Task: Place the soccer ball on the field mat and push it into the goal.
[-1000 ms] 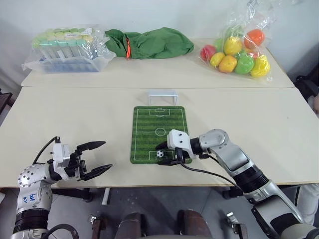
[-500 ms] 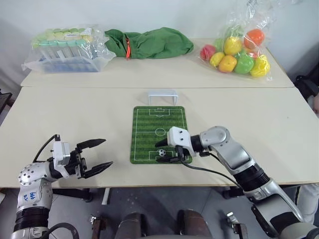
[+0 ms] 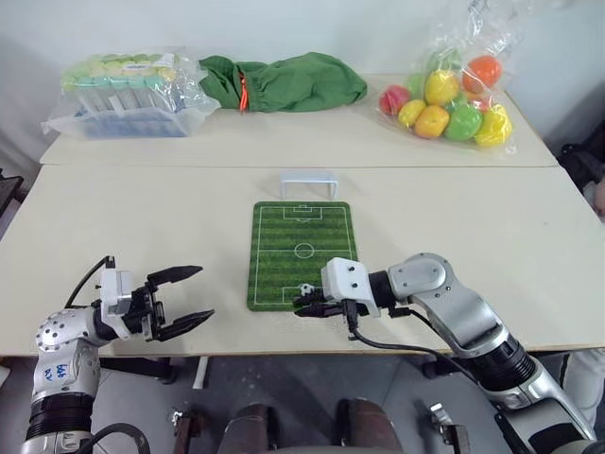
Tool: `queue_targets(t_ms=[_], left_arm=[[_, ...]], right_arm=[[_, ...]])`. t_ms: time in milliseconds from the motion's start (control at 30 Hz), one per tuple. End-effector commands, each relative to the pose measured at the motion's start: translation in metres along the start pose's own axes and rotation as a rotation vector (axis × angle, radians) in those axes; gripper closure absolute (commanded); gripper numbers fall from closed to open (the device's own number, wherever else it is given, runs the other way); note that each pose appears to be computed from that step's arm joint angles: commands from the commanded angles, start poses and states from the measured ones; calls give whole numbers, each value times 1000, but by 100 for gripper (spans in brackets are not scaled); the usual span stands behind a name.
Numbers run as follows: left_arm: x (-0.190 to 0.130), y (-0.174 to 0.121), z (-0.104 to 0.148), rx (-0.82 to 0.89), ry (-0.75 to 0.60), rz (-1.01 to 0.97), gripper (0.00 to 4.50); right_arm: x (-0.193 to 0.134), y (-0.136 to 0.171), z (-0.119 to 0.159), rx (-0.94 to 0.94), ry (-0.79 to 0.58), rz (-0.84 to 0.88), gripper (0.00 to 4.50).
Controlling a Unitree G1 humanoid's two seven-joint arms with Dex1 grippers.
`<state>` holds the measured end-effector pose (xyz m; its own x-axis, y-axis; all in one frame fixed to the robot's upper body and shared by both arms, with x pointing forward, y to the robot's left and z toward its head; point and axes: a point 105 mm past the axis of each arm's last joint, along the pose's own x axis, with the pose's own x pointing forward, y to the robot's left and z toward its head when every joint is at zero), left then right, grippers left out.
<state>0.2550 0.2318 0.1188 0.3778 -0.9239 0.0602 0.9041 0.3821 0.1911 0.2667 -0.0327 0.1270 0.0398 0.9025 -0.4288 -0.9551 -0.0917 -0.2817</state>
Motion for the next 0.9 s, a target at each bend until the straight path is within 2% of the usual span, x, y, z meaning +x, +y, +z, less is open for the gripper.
queue_targets(t_ms=[33, 200, 300, 433, 533, 600, 733, 900], left_arm=[[-11, 1, 14, 21, -43, 19, 0], [-11, 2, 16, 23, -55, 35, 0], [-7, 2, 16, 26, -64, 40, 0], [0, 9, 20, 35, -82, 53, 0], [4, 18, 24, 44, -106, 74, 0], [6, 23, 25, 48, -109, 81, 0], [8, 35, 31, 62, -138, 122, 0], [7, 49, 36, 69, -163, 209, 0]], right_arm=[[2, -1, -3, -23, 1, 4, 445], [6, -9, -11, -12, 7, -16, 445], [6, -28, -13, -11, 9, -76, 445], [-16, -83, -4, -61, 20, -267, 445], [-44, -127, 18, -110, -11, -451, 445], [-58, -143, 30, -143, -27, -528, 445], [-85, -159, 44, -158, -63, -641, 445], [-118, -150, 31, -113, -73, -691, 445]])
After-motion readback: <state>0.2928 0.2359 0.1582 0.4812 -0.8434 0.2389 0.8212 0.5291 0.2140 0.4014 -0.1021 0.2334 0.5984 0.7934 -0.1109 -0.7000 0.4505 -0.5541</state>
